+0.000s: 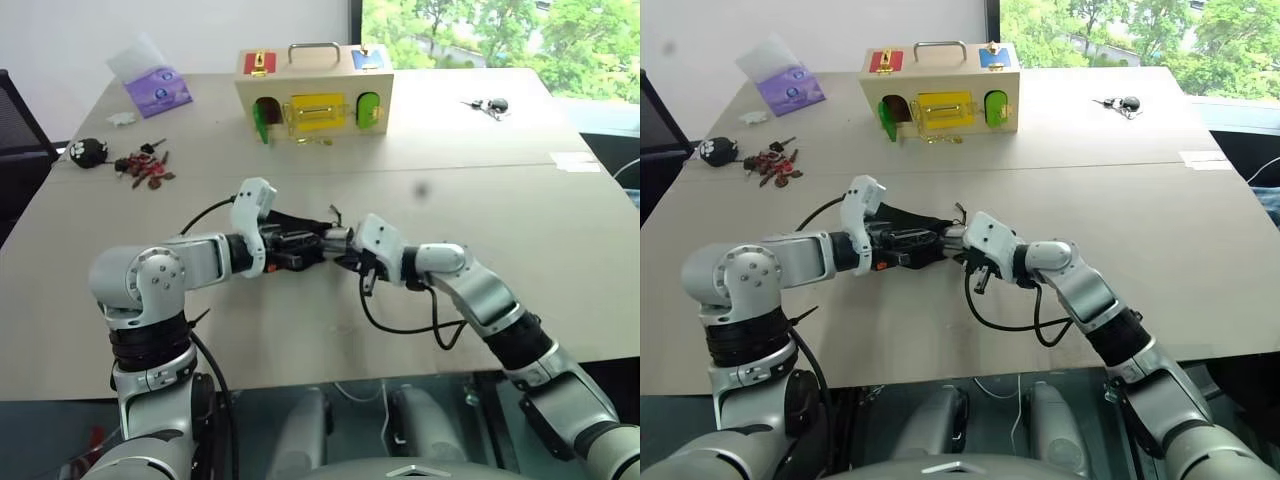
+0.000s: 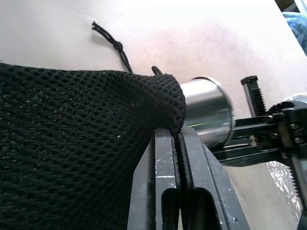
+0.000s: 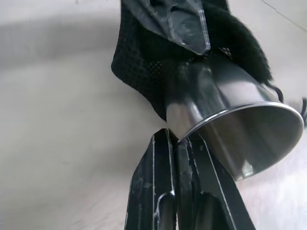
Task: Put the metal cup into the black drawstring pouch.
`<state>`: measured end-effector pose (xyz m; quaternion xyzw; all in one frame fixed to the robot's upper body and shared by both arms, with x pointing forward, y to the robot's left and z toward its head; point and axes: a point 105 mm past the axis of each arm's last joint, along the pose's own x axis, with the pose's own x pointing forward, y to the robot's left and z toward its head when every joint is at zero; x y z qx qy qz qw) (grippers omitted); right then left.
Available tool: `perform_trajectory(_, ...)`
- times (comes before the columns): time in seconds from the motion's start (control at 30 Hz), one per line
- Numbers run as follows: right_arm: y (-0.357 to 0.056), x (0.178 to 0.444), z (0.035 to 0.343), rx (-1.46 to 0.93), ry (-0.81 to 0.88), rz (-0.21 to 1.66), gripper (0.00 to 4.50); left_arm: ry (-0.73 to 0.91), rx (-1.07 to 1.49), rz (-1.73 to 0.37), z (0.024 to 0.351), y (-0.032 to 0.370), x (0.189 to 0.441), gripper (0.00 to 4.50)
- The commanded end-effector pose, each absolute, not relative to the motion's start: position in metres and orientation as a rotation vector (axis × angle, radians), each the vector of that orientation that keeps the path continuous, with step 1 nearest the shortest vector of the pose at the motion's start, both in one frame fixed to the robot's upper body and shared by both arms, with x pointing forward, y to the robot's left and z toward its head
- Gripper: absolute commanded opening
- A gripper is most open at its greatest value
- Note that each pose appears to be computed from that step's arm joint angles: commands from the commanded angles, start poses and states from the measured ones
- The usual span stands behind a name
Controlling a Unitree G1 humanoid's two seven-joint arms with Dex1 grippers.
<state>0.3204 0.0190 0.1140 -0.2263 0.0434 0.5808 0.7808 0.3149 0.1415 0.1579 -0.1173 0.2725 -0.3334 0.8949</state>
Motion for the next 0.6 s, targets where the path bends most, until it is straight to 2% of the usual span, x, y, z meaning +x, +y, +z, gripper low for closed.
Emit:
perform_trajectory(0.03, 0.045, 0.32, 0.129, -0.5, -0.017, 1.297, 0.02, 0.505, -0.208, -0.735, 0.174, 0.133, 0.31, 0.0)
perform_trajectory(0.2, 0.071, 0.321, 0.138, -0.489, -0.11, 1.35, 0.02, 0.467, -0.218, -0.781, 0.183, 0.123, 0.304, 0.0)
perform_trajectory(0.43, 0.102, 0.329, 0.14, -0.722, -0.273, 1.368, 0.02, 0.449, -0.221, -0.823, 0.186, 0.114, 0.298, 0.0)
perform_trajectory(0.53, 0.105, 0.335, 0.15, -0.664, -0.312, 1.335, 0.02, 0.442, -0.246, -0.797, 0.185, 0.12, 0.299, 0.0)
perform_trajectory(0.6, 0.107, 0.333, 0.156, -0.504, -0.281, 1.354, 0.02, 0.434, -0.263, -0.753, 0.185, 0.127, 0.302, 0.0)
